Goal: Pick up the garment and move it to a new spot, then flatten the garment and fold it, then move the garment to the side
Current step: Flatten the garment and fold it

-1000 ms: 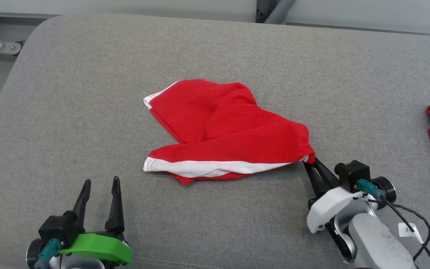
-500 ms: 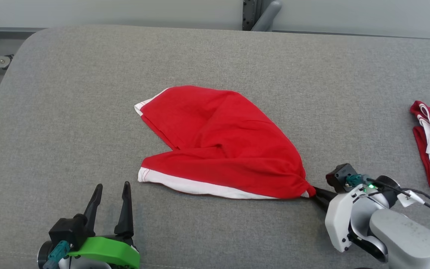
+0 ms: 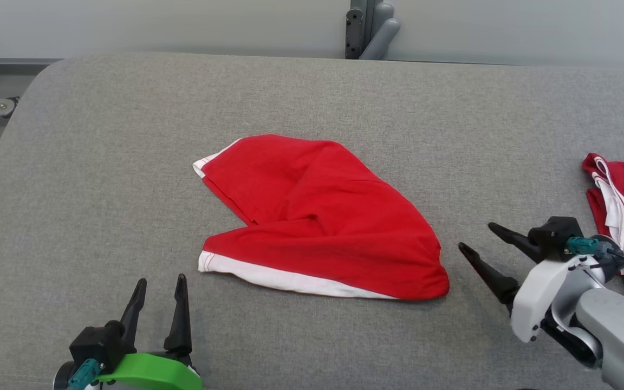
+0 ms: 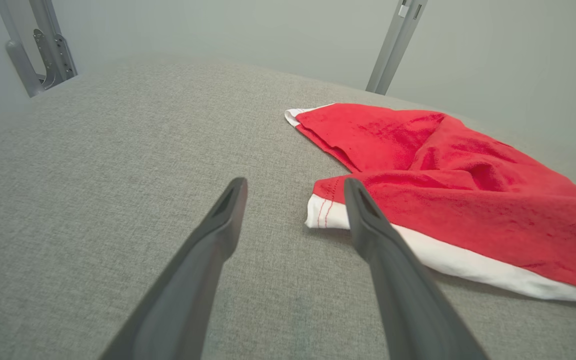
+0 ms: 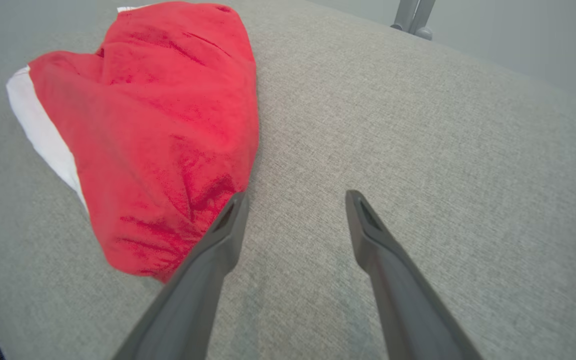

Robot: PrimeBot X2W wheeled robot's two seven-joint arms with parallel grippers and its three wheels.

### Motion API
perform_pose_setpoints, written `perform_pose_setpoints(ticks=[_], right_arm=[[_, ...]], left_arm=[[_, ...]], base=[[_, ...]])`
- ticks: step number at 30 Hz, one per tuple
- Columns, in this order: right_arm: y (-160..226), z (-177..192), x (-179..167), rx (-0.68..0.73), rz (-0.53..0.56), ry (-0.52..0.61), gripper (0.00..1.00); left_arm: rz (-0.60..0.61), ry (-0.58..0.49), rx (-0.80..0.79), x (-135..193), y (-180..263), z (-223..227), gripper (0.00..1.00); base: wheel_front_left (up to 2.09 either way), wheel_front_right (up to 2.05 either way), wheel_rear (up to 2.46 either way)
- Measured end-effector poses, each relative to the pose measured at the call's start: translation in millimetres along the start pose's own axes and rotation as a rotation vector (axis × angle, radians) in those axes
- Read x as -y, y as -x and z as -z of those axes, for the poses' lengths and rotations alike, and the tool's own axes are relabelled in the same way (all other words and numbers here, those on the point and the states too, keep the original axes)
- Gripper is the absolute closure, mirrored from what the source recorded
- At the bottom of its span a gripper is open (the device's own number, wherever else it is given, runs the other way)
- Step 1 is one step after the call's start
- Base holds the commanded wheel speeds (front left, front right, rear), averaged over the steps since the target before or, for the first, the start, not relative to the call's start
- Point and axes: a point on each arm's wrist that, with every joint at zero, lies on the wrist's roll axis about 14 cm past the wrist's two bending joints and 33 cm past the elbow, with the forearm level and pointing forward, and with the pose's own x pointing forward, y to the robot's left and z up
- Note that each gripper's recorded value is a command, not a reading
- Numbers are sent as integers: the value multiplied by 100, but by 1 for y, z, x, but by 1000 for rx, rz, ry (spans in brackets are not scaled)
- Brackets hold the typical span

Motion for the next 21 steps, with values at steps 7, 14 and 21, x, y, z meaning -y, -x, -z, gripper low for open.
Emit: perform_pose_setpoints(ticks=[7,14,21], right_arm=[[-13,-13,-49,77,-130,-16,0],[-29,-2,-69,25,-200,18,0],[-43,16,-66,-60,-203,60,59]], left_arm=[[18,4,5,6,-2,-1,0],[-16,8,-2,-4,3,1,0],[-55,9,-4,-16,8,1,0]], base=[[0,0,0],[0,0,0],[0,0,0]])
